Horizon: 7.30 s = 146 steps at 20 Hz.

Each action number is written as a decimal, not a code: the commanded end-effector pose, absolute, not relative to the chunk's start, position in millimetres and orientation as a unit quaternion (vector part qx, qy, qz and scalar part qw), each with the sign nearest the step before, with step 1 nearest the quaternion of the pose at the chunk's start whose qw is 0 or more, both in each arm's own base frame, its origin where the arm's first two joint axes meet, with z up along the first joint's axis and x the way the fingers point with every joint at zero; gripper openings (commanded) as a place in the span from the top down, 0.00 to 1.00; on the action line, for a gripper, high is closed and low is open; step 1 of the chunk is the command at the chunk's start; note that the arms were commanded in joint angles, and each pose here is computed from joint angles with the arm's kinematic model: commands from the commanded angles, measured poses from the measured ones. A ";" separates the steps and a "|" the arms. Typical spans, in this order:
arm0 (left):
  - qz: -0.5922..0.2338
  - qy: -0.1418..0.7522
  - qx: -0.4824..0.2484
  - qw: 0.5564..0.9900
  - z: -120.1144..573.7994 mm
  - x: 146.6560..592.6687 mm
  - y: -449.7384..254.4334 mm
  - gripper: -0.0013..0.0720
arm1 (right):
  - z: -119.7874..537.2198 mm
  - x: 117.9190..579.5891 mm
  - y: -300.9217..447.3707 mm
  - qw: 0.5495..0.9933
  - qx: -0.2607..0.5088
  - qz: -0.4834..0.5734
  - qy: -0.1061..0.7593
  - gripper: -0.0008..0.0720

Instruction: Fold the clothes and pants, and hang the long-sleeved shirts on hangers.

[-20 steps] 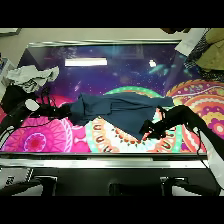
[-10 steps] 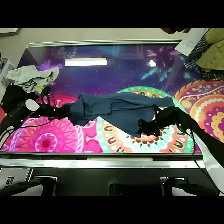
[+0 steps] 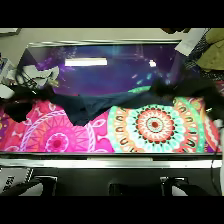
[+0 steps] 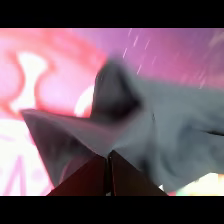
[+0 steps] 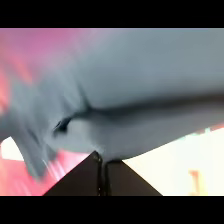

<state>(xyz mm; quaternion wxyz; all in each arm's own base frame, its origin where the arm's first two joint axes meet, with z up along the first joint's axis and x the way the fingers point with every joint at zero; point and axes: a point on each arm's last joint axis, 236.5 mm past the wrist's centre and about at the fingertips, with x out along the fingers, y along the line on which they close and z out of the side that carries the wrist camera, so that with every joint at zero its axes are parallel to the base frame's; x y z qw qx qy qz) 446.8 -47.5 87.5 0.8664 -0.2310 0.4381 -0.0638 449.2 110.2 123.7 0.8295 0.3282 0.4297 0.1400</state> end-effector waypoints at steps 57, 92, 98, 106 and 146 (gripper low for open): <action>-0.014 0.598 -0.288 0.748 68.6 407.7 70.6 0.26 | 39.4 416.4 -59.2 0.739 0.266 0.070 0.615 0.33; -0.135 0.661 -0.320 0.665 -105.9 255.5 -134.0 0.39 | -83.2 295.1 1.6 0.622 0.392 0.046 0.677 0.94; -0.142 0.658 -0.339 0.657 -106.9 262.0 -147.6 0.96 | -70.3 304.1 14.3 0.623 0.415 0.075 0.659 0.94; -0.228 0.464 -0.280 0.809 68.7 386.3 -146.2 0.96 | 90.9 417.8 71.1 0.786 0.363 0.236 0.441 0.94; -0.052 0.527 -0.166 0.832 -43.6 538.5 -83.4 0.96 | -26.8 598.7 17.0 0.764 0.387 0.080 0.511 0.94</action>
